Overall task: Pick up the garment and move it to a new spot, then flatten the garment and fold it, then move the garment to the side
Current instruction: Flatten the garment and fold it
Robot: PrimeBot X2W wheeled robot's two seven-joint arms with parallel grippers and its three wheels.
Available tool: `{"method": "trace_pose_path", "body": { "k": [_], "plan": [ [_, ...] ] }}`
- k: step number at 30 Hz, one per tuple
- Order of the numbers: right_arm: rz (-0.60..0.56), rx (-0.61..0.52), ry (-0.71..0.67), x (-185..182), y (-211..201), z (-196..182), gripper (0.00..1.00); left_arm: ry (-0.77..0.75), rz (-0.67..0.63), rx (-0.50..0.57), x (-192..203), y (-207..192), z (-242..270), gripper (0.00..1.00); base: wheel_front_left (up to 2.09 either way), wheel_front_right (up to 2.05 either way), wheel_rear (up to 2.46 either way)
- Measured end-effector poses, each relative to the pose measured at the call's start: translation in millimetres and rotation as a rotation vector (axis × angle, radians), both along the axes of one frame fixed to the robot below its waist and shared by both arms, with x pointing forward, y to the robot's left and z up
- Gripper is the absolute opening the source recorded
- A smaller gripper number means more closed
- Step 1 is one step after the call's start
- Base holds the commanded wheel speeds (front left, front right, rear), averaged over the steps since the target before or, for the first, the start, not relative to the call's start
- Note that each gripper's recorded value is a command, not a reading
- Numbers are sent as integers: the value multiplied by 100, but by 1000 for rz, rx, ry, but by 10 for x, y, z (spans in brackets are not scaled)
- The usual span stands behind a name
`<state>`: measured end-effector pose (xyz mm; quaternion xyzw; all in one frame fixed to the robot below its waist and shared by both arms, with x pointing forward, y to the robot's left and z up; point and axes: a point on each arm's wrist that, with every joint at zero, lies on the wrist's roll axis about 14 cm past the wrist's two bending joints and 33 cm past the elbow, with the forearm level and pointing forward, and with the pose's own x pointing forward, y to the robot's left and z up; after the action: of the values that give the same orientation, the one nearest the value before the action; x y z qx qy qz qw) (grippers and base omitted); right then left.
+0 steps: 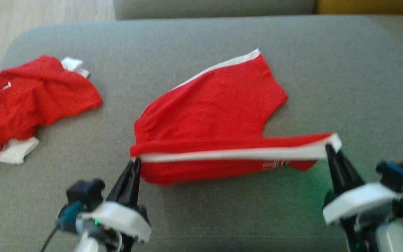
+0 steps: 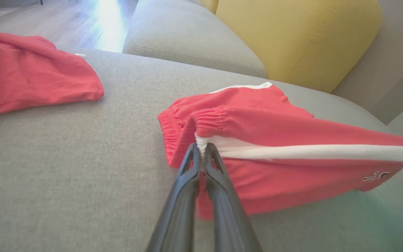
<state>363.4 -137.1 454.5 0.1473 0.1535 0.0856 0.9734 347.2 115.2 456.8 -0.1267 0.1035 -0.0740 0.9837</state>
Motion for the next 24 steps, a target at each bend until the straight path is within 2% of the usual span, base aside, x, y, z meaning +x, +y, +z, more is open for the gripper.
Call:
{"method": "trace_pose_path", "body": {
  "k": [6, 13, 24],
  "plan": [
    [32, -14, -44, 647, 88, 63, 0, -18, 22, -47, 400, 13, 25, 0, 0, 0, 0],
    [106, -32, -55, 1433, 283, 7, 0, -18, 31, -52, 836, 82, -88, 0, 0, 0, 0],
    [202, -27, -22, 2163, 715, -278, 0, 30, 67, -49, 1176, 243, -380, 0, 0, 0, 0]
  ]
}}
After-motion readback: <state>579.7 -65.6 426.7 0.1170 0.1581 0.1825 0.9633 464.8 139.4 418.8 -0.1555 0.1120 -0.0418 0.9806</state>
